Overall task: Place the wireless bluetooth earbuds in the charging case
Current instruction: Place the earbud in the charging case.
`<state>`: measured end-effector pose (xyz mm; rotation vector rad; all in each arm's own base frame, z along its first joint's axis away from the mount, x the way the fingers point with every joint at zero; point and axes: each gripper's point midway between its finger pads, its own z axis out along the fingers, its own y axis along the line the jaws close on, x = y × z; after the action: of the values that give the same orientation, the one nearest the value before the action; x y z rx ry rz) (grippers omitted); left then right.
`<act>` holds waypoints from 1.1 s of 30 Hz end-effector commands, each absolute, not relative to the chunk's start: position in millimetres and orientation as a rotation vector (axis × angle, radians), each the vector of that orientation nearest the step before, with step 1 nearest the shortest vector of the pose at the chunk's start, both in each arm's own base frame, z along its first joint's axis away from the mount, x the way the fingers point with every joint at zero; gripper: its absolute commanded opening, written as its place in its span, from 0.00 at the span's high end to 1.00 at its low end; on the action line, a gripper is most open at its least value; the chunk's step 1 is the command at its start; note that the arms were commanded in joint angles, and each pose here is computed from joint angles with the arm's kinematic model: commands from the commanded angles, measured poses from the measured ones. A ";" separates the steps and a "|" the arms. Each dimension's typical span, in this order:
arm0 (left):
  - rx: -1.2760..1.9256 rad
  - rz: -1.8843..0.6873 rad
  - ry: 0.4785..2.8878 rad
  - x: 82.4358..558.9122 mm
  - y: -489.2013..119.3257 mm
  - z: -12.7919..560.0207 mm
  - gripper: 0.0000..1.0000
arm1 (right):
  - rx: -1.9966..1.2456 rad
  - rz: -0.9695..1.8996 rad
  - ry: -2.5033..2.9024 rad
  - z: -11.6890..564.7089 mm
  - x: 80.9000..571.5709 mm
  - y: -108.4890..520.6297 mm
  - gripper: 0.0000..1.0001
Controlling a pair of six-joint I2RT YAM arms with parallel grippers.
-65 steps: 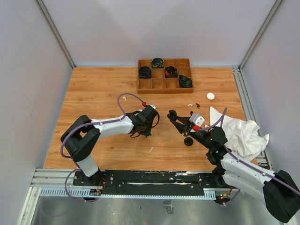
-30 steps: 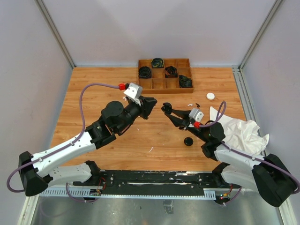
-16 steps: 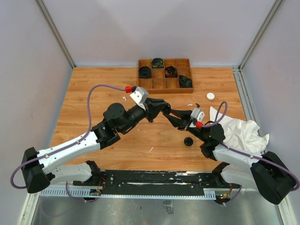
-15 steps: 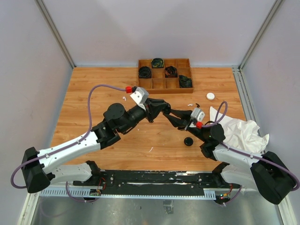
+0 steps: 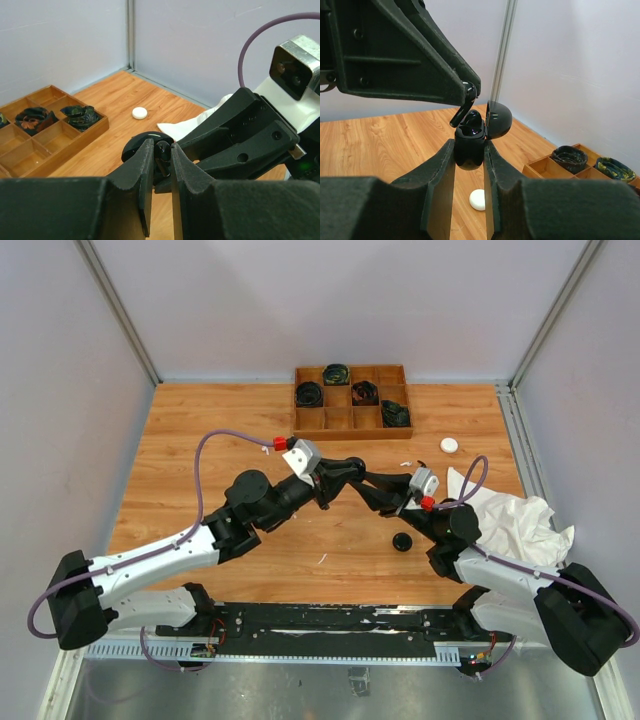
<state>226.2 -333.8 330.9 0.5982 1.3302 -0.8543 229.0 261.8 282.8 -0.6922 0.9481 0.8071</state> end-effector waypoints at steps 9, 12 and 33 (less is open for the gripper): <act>0.594 -0.821 1.241 227.9 -336.2 339.5 0.90 | -0.653 0.837 0.842 315.8 218.3 260.4 0.99; 0.589 -0.824 1.223 226.8 -335.5 342.7 0.91 | -0.654 0.838 0.843 315.1 218.2 260.4 0.99; 0.676 -0.692 1.222 226.3 -339.7 319.3 0.92 | -0.638 0.844 0.826 321.0 215.9 257.6 0.99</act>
<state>225.7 -338.2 329.8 0.6485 1.2217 -0.7471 225.7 260.9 288.6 -0.6726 0.9389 0.8355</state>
